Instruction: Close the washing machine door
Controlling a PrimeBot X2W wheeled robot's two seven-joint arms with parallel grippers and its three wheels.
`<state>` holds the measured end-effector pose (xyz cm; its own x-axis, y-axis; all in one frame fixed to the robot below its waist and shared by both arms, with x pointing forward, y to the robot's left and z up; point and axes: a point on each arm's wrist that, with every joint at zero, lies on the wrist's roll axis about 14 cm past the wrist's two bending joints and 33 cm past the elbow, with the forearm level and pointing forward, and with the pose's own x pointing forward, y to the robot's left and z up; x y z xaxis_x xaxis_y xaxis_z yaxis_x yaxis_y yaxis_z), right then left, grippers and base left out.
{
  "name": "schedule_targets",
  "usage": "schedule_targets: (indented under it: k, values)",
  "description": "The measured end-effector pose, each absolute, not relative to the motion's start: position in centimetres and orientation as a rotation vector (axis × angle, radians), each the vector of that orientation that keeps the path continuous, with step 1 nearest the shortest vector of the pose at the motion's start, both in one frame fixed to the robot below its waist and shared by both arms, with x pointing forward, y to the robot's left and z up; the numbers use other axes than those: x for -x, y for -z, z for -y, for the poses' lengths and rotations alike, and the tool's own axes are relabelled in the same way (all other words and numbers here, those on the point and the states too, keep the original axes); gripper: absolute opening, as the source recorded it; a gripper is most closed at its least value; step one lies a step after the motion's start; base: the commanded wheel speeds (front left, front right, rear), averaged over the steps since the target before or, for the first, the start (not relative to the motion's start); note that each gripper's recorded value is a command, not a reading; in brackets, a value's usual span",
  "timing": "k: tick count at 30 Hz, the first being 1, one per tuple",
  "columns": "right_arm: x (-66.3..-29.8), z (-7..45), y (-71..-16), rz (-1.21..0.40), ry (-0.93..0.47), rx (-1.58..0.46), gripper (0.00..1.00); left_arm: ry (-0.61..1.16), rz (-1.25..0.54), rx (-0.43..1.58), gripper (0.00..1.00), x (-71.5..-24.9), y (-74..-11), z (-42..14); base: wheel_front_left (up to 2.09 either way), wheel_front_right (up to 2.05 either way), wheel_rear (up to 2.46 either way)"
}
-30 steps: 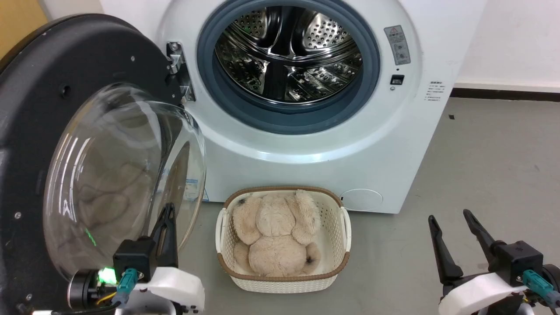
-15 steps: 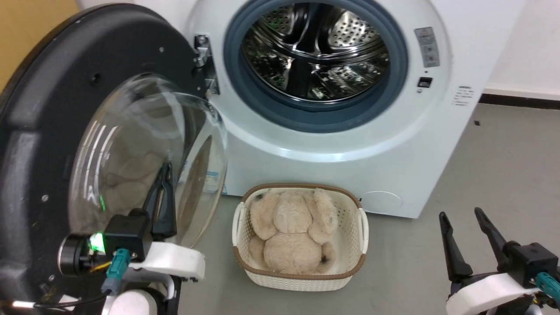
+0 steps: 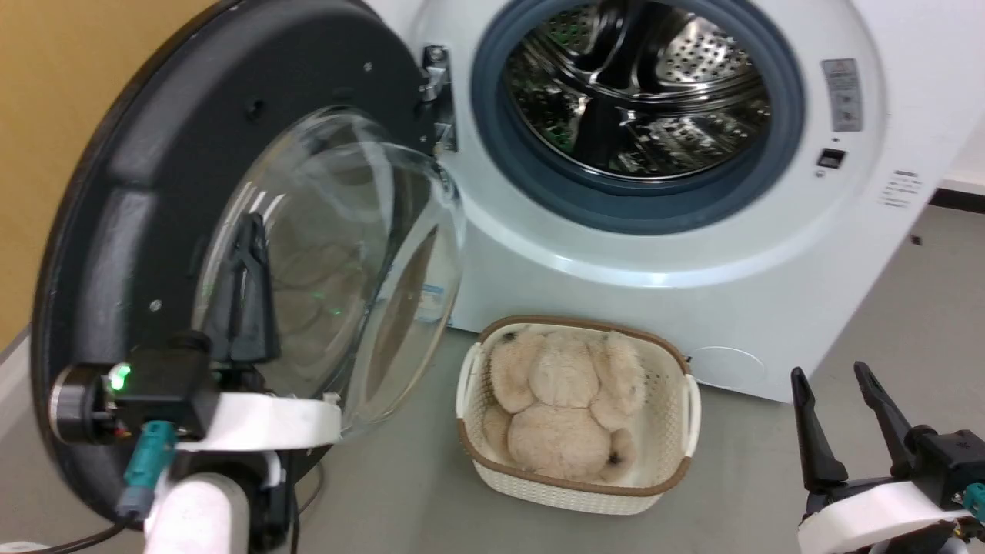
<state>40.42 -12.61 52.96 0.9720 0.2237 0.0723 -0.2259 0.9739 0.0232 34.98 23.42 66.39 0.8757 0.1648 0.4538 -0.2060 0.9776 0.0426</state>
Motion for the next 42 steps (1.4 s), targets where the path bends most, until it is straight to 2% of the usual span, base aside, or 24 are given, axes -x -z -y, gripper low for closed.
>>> schedule_targets:
  k: [14,24,35,42]
  values:
    - [-42.0,9.3,-52.8,0.081,-0.312,-0.056,1.00,-0.356,0.675,-0.126,0.00,-30.7,-72.5,-28.7,0.00,0.00,0.00]
    - [-42.8,7.3,-52.5,0.088,-0.360,-0.077,1.00,-0.529,0.794,-0.067,0.00,-26.0,-74.8,-35.0,0.00,0.00,0.00]
    - [-43.8,5.9,-52.4,0.099,-0.392,-0.091,1.00,-0.722,0.782,0.191,0.00,-21.9,-70.0,-42.9,0.00,0.00,0.00]
    - [-44.3,5.0,-52.2,0.107,-0.410,-0.101,1.00,-0.796,0.739,0.465,0.00,-21.1,-64.2,-45.6,0.00,0.00,0.00]
